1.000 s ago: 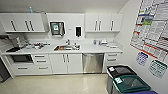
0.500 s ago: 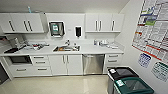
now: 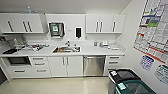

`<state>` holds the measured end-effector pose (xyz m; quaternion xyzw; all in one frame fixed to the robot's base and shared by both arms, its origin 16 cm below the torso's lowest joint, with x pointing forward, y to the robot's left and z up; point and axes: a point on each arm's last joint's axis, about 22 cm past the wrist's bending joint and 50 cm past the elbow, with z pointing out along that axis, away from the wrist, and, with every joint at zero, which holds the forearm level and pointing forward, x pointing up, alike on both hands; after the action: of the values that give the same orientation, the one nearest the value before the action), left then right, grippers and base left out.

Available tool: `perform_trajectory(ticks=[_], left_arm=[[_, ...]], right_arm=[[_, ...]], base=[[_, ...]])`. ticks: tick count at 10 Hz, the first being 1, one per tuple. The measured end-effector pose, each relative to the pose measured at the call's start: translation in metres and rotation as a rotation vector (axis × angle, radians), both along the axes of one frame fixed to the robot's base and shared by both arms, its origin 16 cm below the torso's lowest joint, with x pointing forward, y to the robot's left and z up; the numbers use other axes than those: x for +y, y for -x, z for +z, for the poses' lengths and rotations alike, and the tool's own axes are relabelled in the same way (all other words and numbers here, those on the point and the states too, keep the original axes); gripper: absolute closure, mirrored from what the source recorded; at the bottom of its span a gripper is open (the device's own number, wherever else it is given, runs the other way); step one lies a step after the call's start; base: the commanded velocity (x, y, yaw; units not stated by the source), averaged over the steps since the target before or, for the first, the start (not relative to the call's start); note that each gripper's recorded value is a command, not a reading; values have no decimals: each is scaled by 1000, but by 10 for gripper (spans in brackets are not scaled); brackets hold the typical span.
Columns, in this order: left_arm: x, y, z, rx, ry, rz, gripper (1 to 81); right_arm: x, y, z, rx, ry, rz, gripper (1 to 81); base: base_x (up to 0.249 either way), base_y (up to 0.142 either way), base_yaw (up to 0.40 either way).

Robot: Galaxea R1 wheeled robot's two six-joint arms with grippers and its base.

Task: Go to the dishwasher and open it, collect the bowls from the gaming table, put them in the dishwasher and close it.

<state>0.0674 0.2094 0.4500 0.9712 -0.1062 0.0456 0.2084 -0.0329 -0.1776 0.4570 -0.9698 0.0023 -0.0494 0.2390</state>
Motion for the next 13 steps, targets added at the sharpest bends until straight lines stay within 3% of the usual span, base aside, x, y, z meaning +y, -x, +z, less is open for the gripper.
perform_trajectory(ticks=[3, 5, 7, 9, 13], left_arm=[[-3, 4, 0, 1, 4, -1, 10], [-14, -4, 2, -9, 20, -1, 10], [4, -7, 0, -13, -5, 2, 10], [-3, 5, 0, 1, 4, -1, 10], [-1, 1, 0, -7, 2, 2, 10]], right_arm=[[-1, 4, 0, 4, 2, 1, 10], [-15, -7, -2, -12, 22, -2, 10], [5, -7, 0, -10, -4, 2, 10], [-5, 1, -1, -1, 8, 3, 10], [-3, 1, -1, -1, 6, 3, 10]], base=[[108, 0, 0], [108, 0, 0], [108, 0, 0], [108, 0, 0], [123, 0, 0]])
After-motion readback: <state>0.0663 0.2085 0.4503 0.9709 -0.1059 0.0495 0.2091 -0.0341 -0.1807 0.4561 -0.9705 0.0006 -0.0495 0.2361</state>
